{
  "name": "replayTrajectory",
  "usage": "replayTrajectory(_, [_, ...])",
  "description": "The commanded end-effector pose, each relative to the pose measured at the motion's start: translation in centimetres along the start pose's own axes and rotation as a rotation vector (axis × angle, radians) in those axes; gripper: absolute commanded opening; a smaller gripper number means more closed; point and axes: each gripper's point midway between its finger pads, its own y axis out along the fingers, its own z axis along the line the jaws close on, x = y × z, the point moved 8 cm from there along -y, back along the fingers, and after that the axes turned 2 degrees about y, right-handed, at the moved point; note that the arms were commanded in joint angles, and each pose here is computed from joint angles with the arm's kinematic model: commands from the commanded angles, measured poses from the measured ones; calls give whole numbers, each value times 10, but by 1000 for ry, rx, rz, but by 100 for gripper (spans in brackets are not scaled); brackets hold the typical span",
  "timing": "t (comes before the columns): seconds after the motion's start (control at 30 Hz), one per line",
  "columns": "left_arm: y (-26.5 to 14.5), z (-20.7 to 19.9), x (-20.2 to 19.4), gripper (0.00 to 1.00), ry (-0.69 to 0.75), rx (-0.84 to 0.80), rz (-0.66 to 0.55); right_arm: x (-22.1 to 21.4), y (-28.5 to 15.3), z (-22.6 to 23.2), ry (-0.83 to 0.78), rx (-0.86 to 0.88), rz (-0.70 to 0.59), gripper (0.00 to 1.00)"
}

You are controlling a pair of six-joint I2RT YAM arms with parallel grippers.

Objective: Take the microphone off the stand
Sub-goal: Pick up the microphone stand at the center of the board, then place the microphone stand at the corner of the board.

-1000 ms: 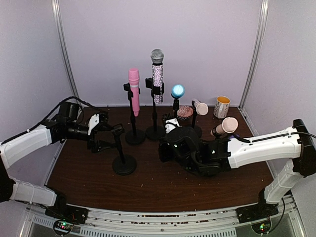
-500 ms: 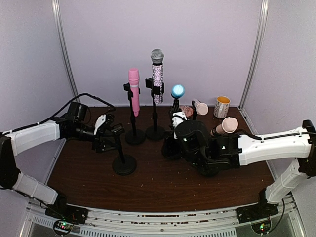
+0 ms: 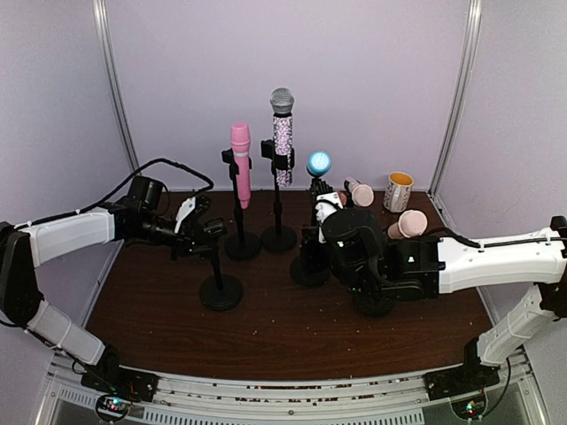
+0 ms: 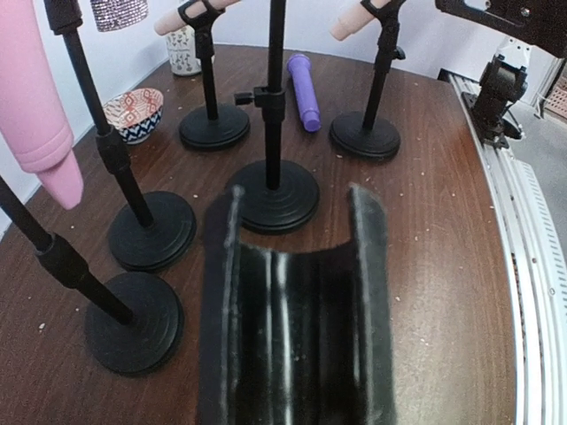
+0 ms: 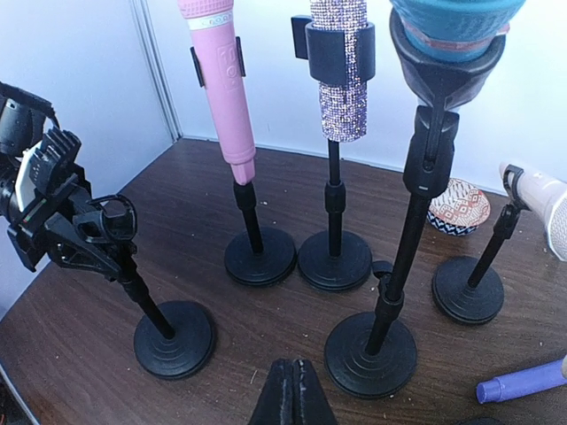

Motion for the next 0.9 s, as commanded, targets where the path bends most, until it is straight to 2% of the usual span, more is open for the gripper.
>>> replayTrajectory(0.0, [-9, 11, 13, 0, 64, 57, 28, 20, -8, -4, 6, -19, -41, 0])
replayTrajectory(0.3, [-84, 103, 5, 0, 50, 351, 84, 41, -18, -7, -9, -25, -75, 0])
replayTrajectory(0.5, [-125, 188, -6, 0, -149, 421, 65, 56, -25, -7, -12, -30, -88, 0])
replayTrajectory(0.67, [-140, 219, 3, 0, -46, 605, 3, 68, -34, -13, 12, -38, -98, 1])
replayTrajectory(0.73, [-144, 232, 1, 0, -67, 688, 22, 70, -36, -17, 16, -55, -90, 3])
replayTrajectory(0.87, [-144, 250, -14, 0, -143, 753, 75, 73, -40, -32, 37, -113, -53, 20])
